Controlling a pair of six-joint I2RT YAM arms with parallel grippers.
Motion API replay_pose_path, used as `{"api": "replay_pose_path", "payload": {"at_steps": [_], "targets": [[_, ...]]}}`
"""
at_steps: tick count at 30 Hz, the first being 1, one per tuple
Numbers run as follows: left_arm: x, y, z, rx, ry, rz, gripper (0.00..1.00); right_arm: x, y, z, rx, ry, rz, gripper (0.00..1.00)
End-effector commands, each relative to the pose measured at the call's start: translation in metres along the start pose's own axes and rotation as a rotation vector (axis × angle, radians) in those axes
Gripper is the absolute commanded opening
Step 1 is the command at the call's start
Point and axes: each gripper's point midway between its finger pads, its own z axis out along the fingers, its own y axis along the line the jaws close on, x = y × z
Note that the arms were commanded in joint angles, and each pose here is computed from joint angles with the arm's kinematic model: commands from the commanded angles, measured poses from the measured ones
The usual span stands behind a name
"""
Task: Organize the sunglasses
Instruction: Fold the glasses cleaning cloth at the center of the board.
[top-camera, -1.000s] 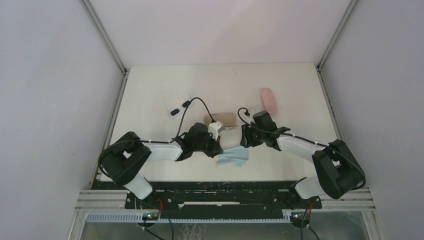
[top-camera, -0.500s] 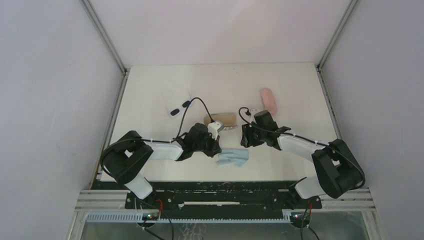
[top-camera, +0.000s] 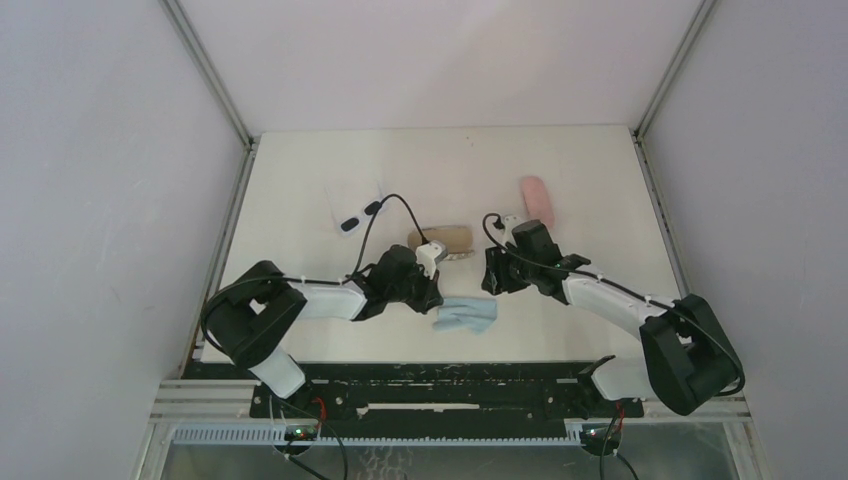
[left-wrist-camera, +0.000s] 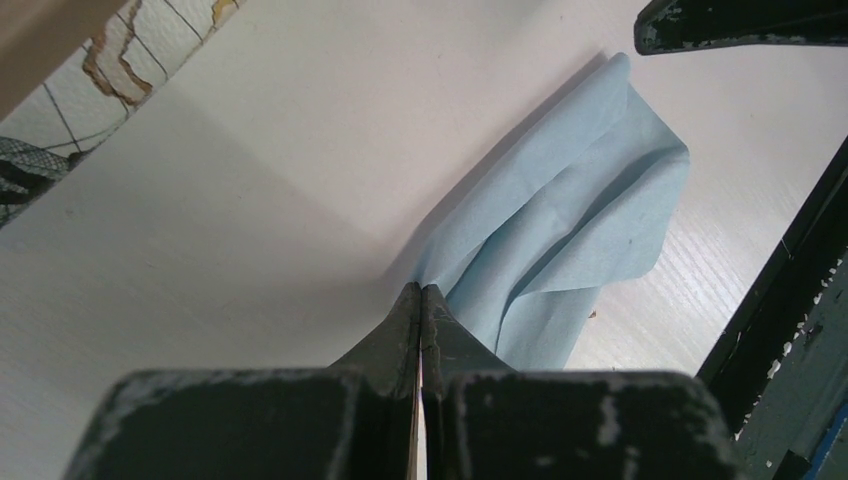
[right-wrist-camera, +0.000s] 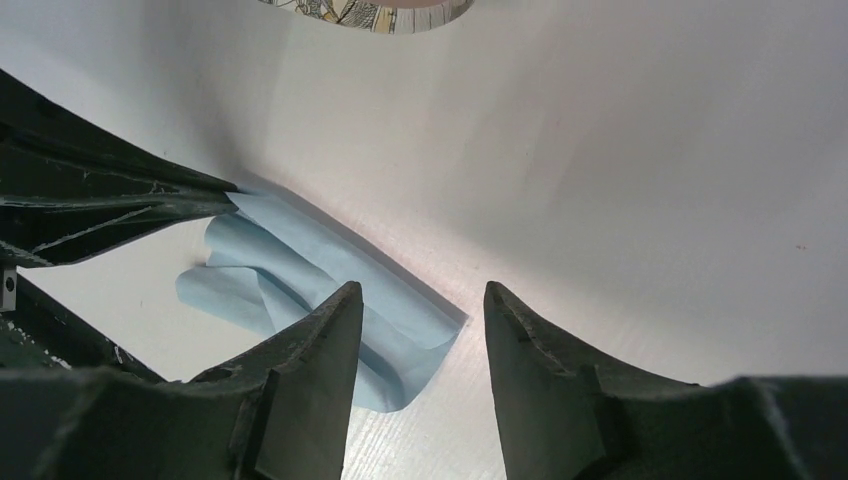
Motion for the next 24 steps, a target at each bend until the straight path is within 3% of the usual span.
{"api": "replay_pose_path", "payload": {"at_steps": [1, 24], "targets": [[-0.030, -0.007, 0.003, 0.020, -0.045, 0.002, 0.00, -0.008, 0.004, -0.005, 0.010, -0.026, -0.042, 0.48], [-0.040, 0.003, 0.009, 0.018, -0.025, -0.058, 0.00, -0.008, 0.029, 0.030, -0.027, 0.046, -0.197, 0.56]]}}
